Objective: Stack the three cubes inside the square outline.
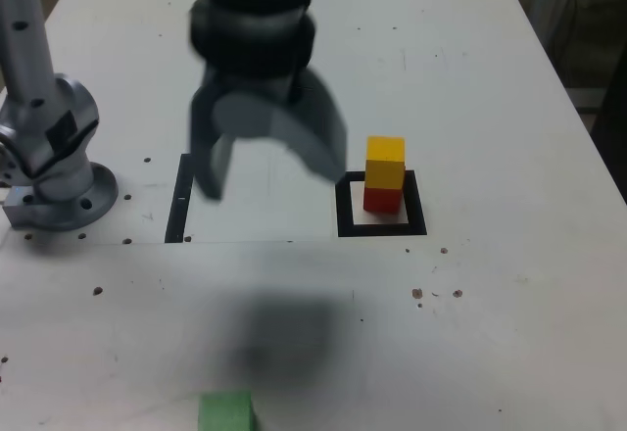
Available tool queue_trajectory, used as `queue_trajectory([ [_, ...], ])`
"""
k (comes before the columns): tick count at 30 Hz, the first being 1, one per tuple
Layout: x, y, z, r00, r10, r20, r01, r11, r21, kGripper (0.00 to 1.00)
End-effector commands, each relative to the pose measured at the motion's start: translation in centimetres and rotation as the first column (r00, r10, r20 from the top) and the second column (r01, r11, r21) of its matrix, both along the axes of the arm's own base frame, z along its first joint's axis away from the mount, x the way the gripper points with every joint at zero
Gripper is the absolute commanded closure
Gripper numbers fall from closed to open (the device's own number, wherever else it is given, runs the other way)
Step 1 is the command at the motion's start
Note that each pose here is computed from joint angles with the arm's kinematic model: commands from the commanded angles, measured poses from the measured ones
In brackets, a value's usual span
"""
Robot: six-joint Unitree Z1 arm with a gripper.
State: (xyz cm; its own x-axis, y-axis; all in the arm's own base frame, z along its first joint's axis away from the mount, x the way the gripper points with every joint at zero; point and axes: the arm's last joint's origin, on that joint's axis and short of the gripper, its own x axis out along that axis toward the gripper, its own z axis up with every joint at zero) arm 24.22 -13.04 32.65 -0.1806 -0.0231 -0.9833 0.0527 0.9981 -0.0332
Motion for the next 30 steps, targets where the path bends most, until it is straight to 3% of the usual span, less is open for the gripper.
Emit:
queue_trajectory([
  [1,-0.5,-2.2,-0.5,1.0,0.013,-0.023,-0.013,1.0,0.002,0.0],
  [4,-0.8,-5.4,-1.4,0.999,-0.023,-0.041,0.022,1.0,-0.015,0.0],
  [8,-0.9,-9.4,-2.4,0.997,-0.077,-0.025,0.077,0.996,-0.034,0.0],
  [12,-1.4,-12.4,-3.6,0.995,-0.097,-0.029,0.096,0.995,-0.03,0.0],
  [20,-2.0,-13.4,-7.2,0.992,-0.085,-0.089,0.086,0.996,0.006,0.0],
  [30,-0.8,-15.1,-9.4,0.99,-0.079,-0.12,0.077,0.997,-0.024,0.01],
])
